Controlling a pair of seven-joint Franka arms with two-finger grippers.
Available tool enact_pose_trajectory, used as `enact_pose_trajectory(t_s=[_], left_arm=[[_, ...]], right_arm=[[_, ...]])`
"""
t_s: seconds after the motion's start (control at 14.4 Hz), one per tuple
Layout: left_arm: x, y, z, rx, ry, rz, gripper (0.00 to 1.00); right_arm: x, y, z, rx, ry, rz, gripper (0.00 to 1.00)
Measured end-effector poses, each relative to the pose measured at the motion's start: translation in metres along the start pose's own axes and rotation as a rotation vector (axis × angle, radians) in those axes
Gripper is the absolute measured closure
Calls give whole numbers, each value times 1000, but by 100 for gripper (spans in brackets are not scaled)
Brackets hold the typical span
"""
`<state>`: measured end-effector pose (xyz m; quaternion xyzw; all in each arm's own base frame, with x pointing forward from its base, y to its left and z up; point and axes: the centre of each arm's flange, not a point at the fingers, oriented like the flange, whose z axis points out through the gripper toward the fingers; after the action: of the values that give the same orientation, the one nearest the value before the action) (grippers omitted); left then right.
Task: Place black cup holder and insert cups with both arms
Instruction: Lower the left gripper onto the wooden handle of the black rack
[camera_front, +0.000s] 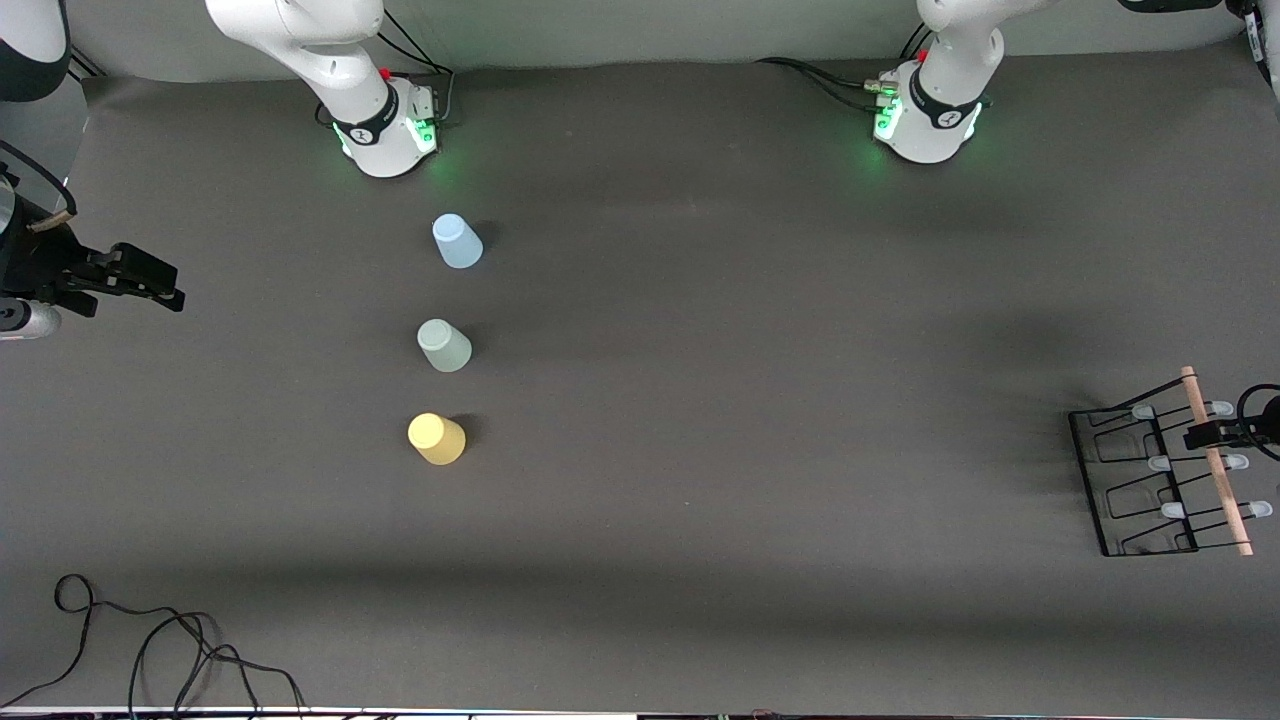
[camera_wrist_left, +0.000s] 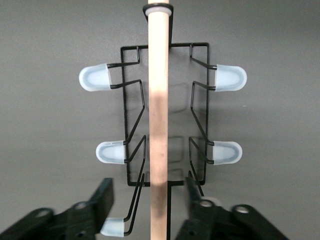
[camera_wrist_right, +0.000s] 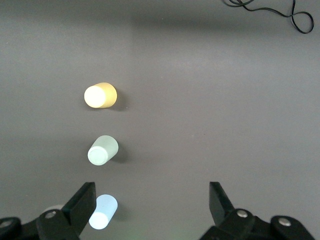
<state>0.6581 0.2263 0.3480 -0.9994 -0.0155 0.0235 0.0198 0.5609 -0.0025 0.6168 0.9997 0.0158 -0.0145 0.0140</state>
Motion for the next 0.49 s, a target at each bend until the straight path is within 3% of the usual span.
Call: enact_pose_trajectory(t_s=[0.21, 0.28, 0.49], left_arm=[[0, 3, 5, -2, -1, 4, 77], [0, 4, 6, 1, 10, 8, 85], [1, 4, 6, 3, 17, 9, 84]], right_arm=[[0, 0, 1, 0, -1, 0, 0], [0, 0, 0, 0, -1, 0, 0], [0, 0, 0, 0, 1, 0, 0]])
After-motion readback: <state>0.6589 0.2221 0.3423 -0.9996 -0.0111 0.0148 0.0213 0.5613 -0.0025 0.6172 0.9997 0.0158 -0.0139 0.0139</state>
